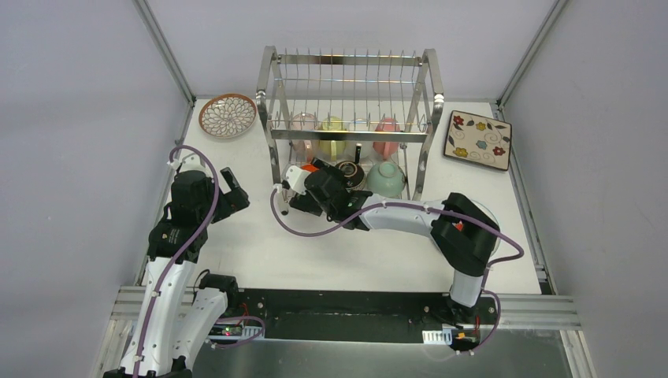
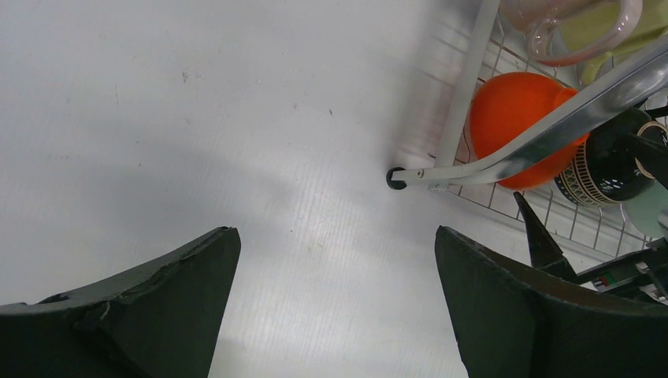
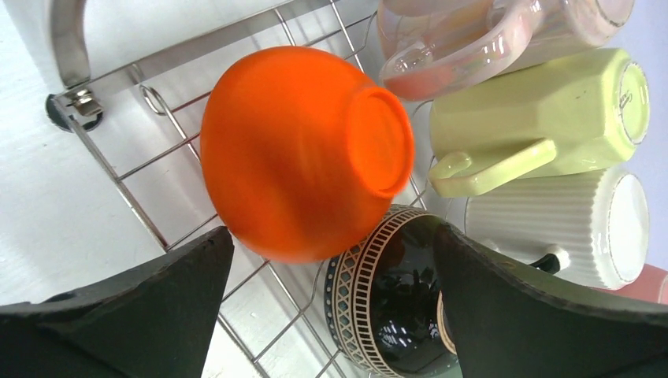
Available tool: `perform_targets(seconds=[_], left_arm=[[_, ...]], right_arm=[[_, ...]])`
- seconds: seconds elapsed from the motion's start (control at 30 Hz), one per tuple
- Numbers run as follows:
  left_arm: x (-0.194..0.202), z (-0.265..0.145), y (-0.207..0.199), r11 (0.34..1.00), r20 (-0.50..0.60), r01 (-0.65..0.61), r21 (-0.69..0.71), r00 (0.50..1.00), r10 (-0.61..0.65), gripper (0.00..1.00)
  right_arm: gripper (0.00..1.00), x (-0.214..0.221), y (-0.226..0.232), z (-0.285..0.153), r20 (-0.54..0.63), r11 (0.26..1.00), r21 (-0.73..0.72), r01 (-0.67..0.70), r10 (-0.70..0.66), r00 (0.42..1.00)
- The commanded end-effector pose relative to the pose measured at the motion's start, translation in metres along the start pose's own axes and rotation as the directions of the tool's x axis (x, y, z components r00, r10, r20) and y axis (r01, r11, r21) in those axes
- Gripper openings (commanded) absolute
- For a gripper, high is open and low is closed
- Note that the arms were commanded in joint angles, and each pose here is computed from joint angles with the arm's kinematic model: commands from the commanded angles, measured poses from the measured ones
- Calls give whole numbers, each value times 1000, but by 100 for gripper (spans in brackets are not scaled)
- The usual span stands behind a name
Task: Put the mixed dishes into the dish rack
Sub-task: Turn the bowl upside down on the dish rack, then pick up the plate at the center of the board.
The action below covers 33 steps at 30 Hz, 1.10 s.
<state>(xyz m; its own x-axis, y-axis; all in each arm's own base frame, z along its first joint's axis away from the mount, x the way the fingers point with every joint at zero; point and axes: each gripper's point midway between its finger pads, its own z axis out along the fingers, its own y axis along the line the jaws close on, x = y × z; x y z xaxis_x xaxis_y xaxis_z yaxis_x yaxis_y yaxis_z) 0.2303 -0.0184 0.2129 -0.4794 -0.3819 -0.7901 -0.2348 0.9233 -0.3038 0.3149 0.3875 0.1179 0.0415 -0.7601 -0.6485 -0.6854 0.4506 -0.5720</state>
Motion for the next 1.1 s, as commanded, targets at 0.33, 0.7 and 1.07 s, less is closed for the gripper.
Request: perform_targets(seconds=[0.33, 0.7, 1.07], left_arm=[[-1, 2, -2, 999, 9, -33, 16, 999, 33, 99], [9, 4, -20, 988, -44, -88, 128, 995, 94, 99], [11, -17, -77, 879, -43, -134, 458, 984, 172, 99]], right_arm=[[99, -18, -13, -40, 48, 980, -24, -200, 201, 978], [99, 21, -31, -108, 18, 896, 45, -441, 441, 898], [99, 79, -41, -198, -102, 665, 150, -732, 747, 657]])
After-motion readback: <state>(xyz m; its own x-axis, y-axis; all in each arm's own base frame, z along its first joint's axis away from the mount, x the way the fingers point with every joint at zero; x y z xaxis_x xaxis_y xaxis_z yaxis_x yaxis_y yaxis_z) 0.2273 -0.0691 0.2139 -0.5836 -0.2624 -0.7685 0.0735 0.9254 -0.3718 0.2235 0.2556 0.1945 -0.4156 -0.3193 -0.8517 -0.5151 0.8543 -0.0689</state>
